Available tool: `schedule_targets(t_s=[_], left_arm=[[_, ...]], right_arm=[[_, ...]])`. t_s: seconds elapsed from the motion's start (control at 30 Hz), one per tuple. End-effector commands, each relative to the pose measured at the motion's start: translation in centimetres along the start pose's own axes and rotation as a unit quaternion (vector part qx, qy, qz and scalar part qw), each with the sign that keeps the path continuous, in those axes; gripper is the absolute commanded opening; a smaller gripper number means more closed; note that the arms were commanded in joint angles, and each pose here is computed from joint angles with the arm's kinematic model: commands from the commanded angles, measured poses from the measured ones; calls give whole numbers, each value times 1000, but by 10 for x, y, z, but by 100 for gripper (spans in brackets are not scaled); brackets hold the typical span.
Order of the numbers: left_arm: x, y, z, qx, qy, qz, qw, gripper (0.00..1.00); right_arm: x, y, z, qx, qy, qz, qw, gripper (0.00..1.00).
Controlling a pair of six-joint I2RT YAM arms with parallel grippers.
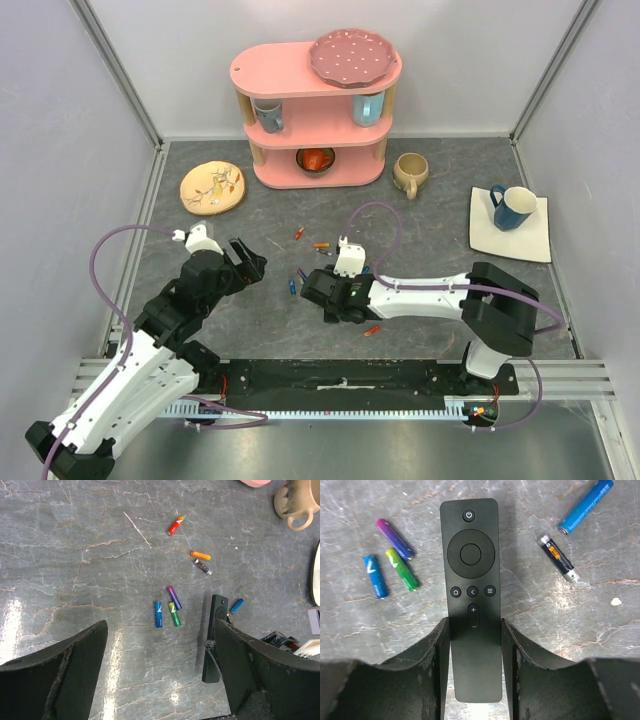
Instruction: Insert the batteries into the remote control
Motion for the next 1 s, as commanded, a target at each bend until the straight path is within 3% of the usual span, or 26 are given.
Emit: schedule_targets(t_s=[0.0, 0.53, 0.6, 0.7, 0.83, 0.97], left_arm=[[-3, 1, 4, -1, 3, -13, 1000, 91], [-5, -4, 7, 16, -8, -4, 1000, 91], [-4, -5, 8, 17, -5, -1, 1000, 92], [-3, -4, 10, 15, 1, 3, 1000, 99], [-8, -5, 10, 32, -16, 28, 999, 99], [-19, -15, 18, 66, -47, 39, 996, 99]], right_arm=[[-1, 0, 4, -13, -29, 19, 999, 10], [4, -3, 5, 3, -14, -26, 1000, 61], [5, 0, 1, 3, -6, -30, 1000, 73], [9, 9, -11, 2, 17, -39, 999, 82], [0, 33, -42, -37, 52, -63, 996, 84], [-33, 72, -82, -132, 56, -126, 982, 86]])
Point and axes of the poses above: each gripper's point midway between its finger pads, its own z axis out along the fingers, its own x axis along the line the jaws close on, y = z × x, the point moved 7 cm from there along -z, back along the fingers, and after that the axes turned 8 degrees about -z, right-handed, at the moved point
